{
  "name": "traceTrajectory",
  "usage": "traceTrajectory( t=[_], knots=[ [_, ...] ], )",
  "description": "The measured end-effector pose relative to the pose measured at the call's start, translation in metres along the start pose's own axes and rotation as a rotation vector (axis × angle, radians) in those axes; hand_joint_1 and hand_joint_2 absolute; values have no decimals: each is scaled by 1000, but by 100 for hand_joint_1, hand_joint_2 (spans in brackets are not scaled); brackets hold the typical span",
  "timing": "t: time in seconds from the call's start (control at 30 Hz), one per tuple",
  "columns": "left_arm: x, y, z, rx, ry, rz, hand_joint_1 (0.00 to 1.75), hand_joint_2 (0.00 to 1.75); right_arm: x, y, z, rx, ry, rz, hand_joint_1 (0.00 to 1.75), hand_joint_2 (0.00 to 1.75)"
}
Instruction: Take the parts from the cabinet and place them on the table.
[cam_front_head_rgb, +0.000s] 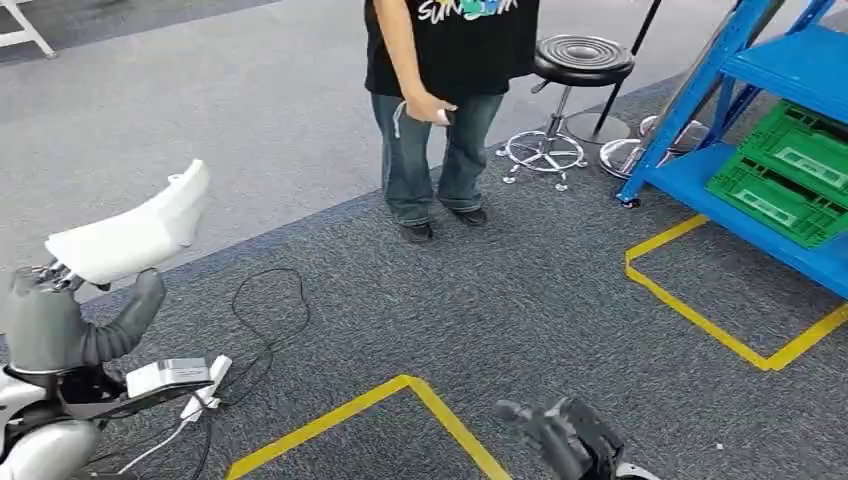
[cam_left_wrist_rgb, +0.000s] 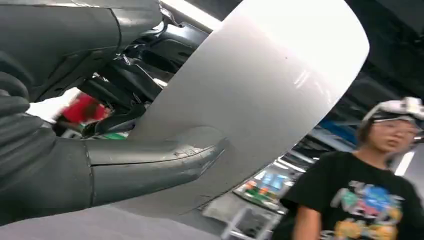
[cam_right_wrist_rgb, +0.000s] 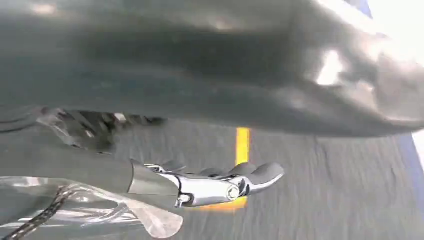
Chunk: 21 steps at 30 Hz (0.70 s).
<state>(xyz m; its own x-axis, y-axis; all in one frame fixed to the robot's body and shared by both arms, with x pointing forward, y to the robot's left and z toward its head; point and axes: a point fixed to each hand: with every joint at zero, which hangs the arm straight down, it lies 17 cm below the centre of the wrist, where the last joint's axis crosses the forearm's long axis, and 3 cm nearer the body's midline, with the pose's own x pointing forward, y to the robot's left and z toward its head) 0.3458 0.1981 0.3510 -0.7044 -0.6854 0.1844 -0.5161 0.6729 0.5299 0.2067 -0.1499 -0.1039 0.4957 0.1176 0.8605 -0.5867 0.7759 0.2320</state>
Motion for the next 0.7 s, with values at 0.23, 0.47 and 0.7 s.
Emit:
traceTrajectory(
  t=[0.23, 0.47, 0.7],
  knots=[
    [-2, -14, -15, -4, -21, 50, 175, 175, -106, 7, 36, 145, 410, 110, 0, 0],
    [-19, -12, -4, -19, 58, -73, 175, 175, -156, -102, 83, -430, 748, 355, 0, 0],
    [-24, -5, 4, -22, 80, -109, 175, 175, -149, -109, 96, -543, 736, 353, 0, 0]
  ],
)
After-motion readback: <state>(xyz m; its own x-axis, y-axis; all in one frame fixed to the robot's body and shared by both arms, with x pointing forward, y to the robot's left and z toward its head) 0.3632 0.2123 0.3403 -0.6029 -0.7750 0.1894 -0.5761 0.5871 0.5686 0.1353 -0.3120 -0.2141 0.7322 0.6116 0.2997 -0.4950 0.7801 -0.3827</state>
